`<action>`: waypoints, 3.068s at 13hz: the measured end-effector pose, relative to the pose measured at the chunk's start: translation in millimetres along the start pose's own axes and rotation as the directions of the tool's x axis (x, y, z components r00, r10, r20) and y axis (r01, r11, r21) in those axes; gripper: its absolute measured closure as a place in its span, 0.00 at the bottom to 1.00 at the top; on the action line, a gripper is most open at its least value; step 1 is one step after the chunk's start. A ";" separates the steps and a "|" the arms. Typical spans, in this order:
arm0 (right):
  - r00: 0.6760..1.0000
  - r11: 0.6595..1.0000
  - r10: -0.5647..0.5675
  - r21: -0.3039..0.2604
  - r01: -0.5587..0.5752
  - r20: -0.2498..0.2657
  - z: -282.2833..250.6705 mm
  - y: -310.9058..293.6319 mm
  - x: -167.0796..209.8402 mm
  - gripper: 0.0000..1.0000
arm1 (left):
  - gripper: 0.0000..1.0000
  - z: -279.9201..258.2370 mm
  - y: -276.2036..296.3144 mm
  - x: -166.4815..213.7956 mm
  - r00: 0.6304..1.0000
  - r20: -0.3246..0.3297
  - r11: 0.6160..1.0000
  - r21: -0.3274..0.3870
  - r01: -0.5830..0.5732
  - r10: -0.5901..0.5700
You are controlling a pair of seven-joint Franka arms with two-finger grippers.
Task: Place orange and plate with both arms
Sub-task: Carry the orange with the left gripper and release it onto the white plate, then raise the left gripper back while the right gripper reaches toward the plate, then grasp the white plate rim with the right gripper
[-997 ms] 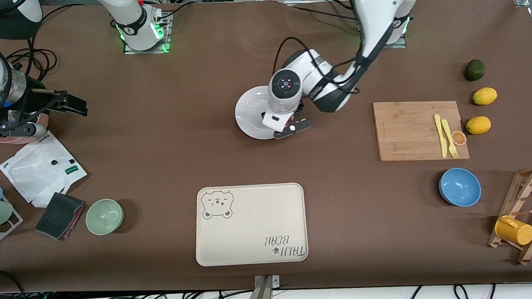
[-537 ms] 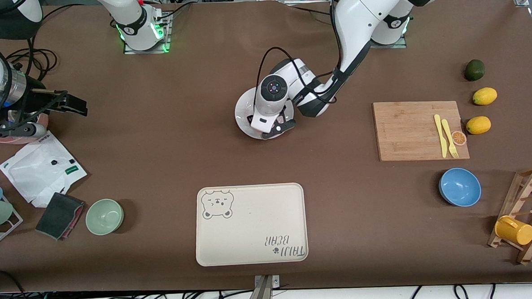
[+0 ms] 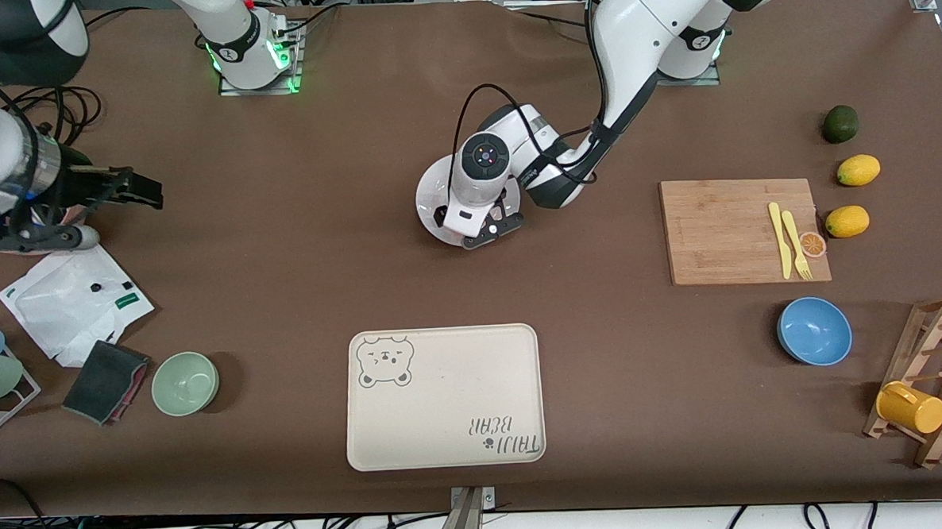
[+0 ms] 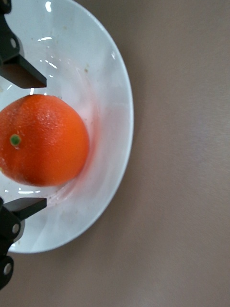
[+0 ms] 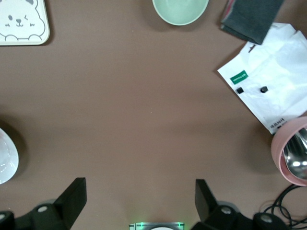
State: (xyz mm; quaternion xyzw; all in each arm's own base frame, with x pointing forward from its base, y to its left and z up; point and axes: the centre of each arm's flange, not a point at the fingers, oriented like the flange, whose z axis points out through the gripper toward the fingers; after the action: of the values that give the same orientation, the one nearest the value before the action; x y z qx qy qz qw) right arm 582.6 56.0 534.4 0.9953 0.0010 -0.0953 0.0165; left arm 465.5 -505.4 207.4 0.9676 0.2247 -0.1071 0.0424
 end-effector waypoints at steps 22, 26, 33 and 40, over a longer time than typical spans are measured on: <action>0.984 0.710 -0.170 0.698 0.092 0.043 296.2 -81.8 -10.2 0.00 | 0.00 -412.0 -343.1 214.9 0.874 -0.171 0.889 0.147 -0.434 0.455; 0.988 0.660 -0.149 0.749 0.065 0.046 310.5 -126.8 -14.4 0.00 | 0.00 -431.8 -364.5 196.2 0.887 -0.161 0.899 0.143 -0.413 0.433; 0.988 0.616 -0.138 0.787 0.030 0.070 341.0 -172.6 -5.6 0.00 | 0.00 -421.8 -372.4 202.5 0.911 -0.105 0.917 0.069 -0.394 0.399; 0.992 0.599 -0.119 0.800 0.039 0.041 370.8 -219.4 0.2 0.00 | 0.00 -421.6 -370.3 201.7 0.909 -0.104 0.915 0.070 -0.398 0.403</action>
State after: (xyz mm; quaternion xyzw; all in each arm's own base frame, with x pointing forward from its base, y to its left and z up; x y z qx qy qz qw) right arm 511.3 263.1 163.4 0.8918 0.0016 -0.1312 -0.4330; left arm 557.1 -33.1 559.6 0.9984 0.0211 -0.0450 0.0273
